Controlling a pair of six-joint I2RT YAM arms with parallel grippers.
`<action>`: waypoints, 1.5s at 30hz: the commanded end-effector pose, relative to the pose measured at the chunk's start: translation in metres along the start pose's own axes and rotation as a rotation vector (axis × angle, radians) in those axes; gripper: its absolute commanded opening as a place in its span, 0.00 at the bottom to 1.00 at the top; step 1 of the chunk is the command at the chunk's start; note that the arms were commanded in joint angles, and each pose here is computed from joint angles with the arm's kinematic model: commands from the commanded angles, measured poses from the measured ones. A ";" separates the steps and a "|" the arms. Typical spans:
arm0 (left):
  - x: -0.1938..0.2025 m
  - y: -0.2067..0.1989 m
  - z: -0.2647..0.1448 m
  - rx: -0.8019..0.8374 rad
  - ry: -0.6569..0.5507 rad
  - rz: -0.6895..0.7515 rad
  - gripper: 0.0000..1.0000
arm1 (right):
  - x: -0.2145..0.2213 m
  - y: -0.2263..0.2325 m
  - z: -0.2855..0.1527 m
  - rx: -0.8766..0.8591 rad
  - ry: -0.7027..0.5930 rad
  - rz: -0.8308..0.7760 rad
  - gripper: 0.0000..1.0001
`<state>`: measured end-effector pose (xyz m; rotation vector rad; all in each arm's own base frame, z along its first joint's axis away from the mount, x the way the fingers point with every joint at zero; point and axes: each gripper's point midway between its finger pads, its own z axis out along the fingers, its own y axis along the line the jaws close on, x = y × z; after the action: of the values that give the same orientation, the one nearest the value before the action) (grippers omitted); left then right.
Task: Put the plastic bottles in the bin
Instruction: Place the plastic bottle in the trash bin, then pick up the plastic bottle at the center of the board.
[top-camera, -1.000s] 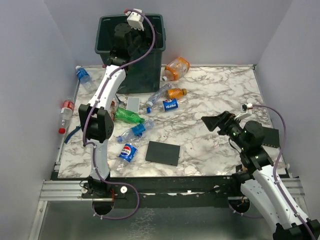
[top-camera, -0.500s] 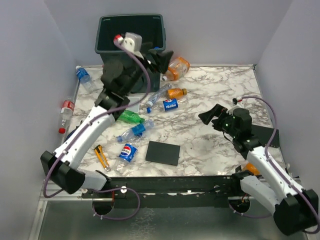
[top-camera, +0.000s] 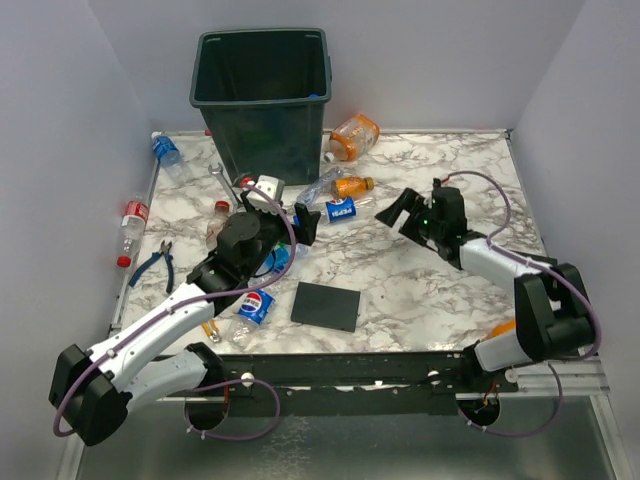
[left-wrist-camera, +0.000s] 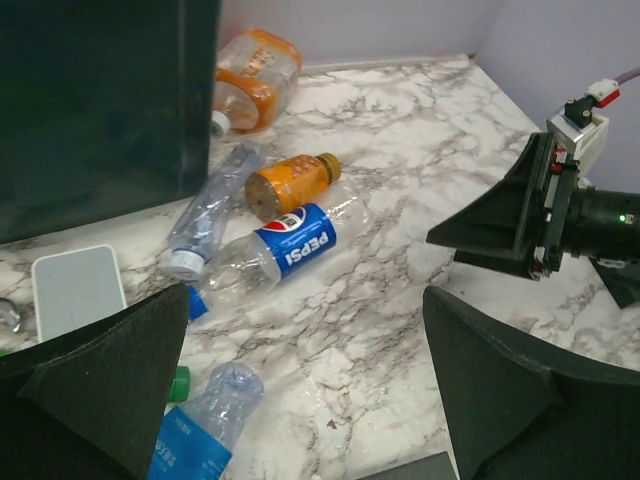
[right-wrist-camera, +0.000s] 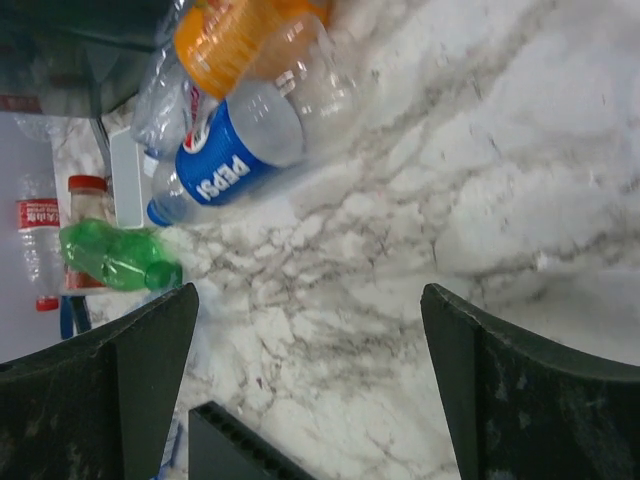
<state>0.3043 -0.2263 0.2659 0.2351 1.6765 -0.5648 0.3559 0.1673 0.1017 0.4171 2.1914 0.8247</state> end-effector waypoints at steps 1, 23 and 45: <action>0.004 0.028 -0.018 -0.146 -0.022 -0.031 0.99 | -0.045 0.021 0.031 -0.016 -0.085 -0.106 0.95; 0.030 0.020 -0.009 -0.118 0.084 -0.075 0.99 | -0.052 0.041 0.128 -0.087 0.077 -0.883 0.89; 0.049 0.010 0.000 -0.077 0.157 -0.101 0.99 | 0.003 0.054 0.121 -0.193 0.196 -0.765 0.84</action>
<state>0.3011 -0.2139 0.2059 0.1319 1.8726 -0.5076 0.4696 0.2577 0.0713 -0.6333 2.1342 0.5820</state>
